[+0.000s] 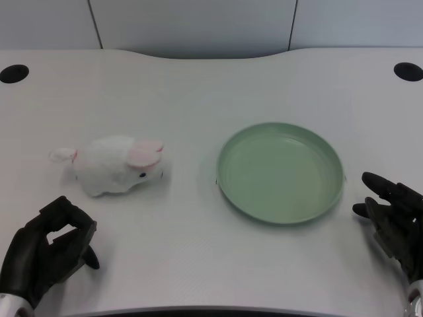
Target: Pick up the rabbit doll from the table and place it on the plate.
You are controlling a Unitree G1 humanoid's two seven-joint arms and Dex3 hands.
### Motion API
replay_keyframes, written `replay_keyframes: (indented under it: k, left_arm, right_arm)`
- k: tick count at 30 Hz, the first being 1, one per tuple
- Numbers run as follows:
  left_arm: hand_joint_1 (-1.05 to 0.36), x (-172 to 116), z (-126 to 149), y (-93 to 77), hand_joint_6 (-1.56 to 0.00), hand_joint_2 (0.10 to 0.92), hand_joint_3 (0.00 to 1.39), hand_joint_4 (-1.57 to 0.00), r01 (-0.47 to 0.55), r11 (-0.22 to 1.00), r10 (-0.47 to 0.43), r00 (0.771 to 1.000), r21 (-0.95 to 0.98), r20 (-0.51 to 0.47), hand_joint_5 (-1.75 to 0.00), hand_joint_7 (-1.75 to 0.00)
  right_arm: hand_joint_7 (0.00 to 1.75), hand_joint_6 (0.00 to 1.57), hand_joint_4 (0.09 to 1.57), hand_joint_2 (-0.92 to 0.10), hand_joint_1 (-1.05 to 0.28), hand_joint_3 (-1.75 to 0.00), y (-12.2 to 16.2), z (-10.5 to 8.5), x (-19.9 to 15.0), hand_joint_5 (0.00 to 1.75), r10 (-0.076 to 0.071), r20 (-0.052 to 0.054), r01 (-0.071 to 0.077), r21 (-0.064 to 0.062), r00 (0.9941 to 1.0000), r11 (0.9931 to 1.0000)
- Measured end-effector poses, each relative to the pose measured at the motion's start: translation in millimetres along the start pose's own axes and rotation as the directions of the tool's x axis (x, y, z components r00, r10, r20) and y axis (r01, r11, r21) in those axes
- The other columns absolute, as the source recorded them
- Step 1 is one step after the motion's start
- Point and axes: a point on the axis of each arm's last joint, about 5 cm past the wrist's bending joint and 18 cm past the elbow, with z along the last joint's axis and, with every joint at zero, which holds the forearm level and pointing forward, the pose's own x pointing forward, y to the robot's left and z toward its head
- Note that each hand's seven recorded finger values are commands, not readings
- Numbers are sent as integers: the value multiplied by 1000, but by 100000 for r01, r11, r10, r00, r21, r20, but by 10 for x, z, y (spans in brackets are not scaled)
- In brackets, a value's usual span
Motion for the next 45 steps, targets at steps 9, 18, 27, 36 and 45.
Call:
replay_keyframes:
  k: [9,18,27,36,45]
  left_arm:
    - [-611,10,85,4,-515,921,511,-751,1041,99872,-1305,99849,4957,5336,-1746,-1746]
    - [-621,53,645,46,-323,921,481,-510,5502,93054,-16702,94359,36202,28590,-1685,-1656]
    - [-783,426,1266,89,-52,921,144,-51,5627,53290,-39627,89821,84430,19025,-994,-779]
    - [-988,781,1568,-58,0,921,136,1,6786,26187,-46762,88153,96272,6505,-236,-248]
    - [-1048,1131,1761,-261,-27,921,106,-36,13885,3547,-42733,89731,98968,-11058,-32,-102]
  right_arm:
    - [4,886,685,-921,-334,-303,29,6,3,800,-652,523,650,268,99997,99998]
    - [7,893,646,-921,-319,-317,56,11,10,815,-229,74,229,-449,100000,99999]
    - [10,887,655,-921,-350,-310,37,5,14,805,44,-1467,-67,-1541,99989,99988]
    - [6,881,659,-921,-331,-310,34,-1,5,805,651,-1428,-672,-1515,99988,99986]
    - [15,900,666,-921,-311,-302,51,2,-1,817,-718,-179,717,-720,99997,99995]
